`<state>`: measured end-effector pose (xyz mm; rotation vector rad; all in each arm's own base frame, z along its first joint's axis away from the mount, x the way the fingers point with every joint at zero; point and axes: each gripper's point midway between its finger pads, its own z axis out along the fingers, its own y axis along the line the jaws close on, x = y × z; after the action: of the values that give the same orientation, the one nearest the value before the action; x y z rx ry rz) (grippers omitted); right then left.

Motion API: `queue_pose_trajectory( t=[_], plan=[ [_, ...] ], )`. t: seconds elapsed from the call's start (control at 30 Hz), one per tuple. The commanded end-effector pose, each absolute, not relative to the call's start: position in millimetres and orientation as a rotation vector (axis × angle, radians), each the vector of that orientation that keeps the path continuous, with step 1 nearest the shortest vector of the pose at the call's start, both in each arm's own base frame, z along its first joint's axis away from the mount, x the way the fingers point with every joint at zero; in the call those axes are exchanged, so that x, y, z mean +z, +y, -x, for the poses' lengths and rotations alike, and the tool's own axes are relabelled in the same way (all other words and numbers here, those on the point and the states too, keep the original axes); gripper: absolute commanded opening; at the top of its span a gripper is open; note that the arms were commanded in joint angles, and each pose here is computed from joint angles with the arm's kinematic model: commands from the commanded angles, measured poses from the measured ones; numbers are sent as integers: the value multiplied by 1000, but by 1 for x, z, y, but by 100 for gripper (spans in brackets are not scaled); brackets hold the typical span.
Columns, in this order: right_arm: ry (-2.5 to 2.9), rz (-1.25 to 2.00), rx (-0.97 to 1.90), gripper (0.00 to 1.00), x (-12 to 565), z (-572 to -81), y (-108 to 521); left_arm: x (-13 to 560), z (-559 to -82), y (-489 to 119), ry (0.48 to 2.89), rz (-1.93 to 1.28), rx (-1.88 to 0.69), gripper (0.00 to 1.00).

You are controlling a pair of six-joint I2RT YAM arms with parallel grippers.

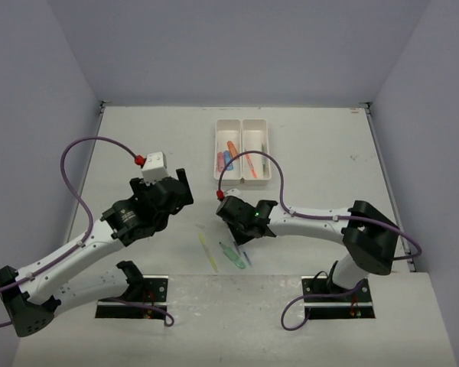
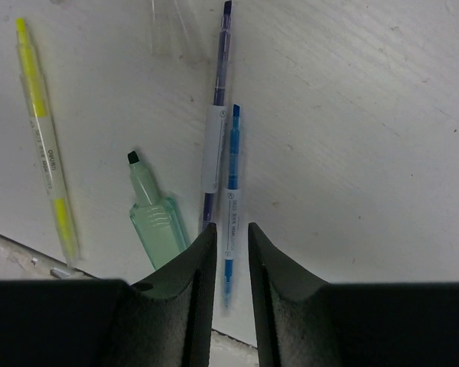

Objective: Sort the stationery into containers
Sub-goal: Pick up the pen from the center of the board.

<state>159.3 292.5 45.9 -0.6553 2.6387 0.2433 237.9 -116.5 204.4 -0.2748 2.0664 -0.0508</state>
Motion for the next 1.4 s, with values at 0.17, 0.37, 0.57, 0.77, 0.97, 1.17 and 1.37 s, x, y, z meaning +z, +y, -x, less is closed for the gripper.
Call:
queue_pose_trajectory(
  t=[0.17, 0.37, 0.57, 0.77, 0.97, 1.17, 1.37],
  plan=[
    [2676, 626, 200, 23, 28, -157, 292, 197, -240, -120, 2085, 251, -44, 100],
    [2695, 637, 207, 22, 20, -154, 295, 188, -240, -121, 2098, 252, -38, 100],
    [2711, 630, 152, 20, 10, -156, 290, 180, -240, -122, 2111, 270, -34, 100],
    [2738, 607, 88, 20, -2, -154, 280, 157, -237, -125, 2148, 400, -49, 100],
    [2731, 568, 40, 6, 2, -155, 268, 121, -234, -138, 2249, 507, -18, 100],
    [2665, 464, -5, 0, 30, -169, 248, 87, -231, -153, 2348, 612, 27, 98],
    [2598, 331, 3, 0, 62, -184, 220, 67, -222, -165, 2431, 687, 23, 88]
  ],
)
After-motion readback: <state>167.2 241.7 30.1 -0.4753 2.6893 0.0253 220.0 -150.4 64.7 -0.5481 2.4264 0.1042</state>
